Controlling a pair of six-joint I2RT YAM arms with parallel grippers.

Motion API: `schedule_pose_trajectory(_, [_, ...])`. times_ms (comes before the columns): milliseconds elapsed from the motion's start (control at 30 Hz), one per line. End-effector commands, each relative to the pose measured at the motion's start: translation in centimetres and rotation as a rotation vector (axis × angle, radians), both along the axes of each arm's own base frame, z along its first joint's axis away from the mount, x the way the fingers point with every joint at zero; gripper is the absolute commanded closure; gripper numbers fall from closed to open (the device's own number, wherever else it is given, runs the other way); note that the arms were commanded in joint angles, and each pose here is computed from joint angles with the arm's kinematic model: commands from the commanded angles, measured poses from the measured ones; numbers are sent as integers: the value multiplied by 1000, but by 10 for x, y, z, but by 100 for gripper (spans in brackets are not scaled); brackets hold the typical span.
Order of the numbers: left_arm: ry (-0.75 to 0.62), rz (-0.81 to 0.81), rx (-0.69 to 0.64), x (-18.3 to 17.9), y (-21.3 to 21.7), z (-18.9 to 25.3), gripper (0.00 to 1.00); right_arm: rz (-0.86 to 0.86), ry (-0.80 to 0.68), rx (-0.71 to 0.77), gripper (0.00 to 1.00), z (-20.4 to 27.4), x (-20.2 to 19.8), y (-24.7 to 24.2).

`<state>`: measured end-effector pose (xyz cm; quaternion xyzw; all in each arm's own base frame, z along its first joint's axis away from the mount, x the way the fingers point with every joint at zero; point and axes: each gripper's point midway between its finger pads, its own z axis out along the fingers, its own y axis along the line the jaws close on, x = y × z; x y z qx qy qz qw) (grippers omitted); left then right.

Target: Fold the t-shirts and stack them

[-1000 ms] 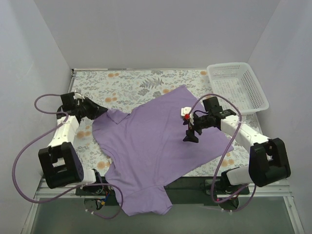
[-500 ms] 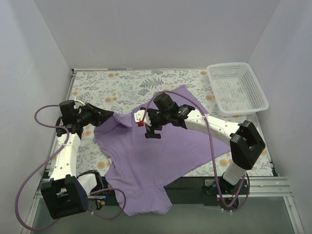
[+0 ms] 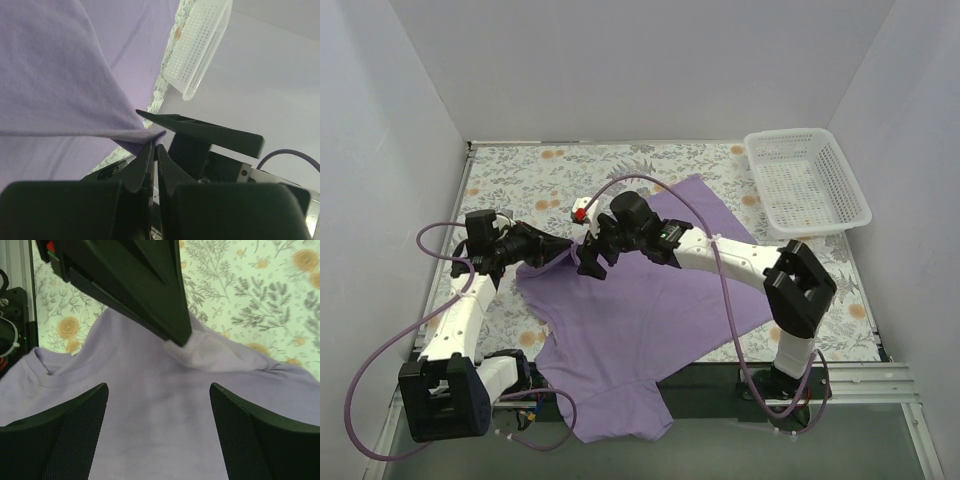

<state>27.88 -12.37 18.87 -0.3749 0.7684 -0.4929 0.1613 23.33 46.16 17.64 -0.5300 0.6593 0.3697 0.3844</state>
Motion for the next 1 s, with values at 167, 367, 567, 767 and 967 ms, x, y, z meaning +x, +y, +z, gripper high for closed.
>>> schedule_pose_trajectory(167, [20,9,-62,1,-8,17,100,-194,114,93,22,21,25,37])
schedule_pose_trajectory(367, [35,-6,-84,-1,-14,20,100,-252,124,60,54,3,39,36])
schedule_pose_trajectory(567, [-3,-25,-59,1,-15,23,100,-195,90,40,82,0,40,28])
schedule_pose_trajectory(767, [-255,-193,162,7,-10,35,79,-10,-56,0,99,-1,30,-4])
schedule_pose_trajectory(967, [-481,-355,454,5,4,51,56,277,-39,42,99,0,5,-22])
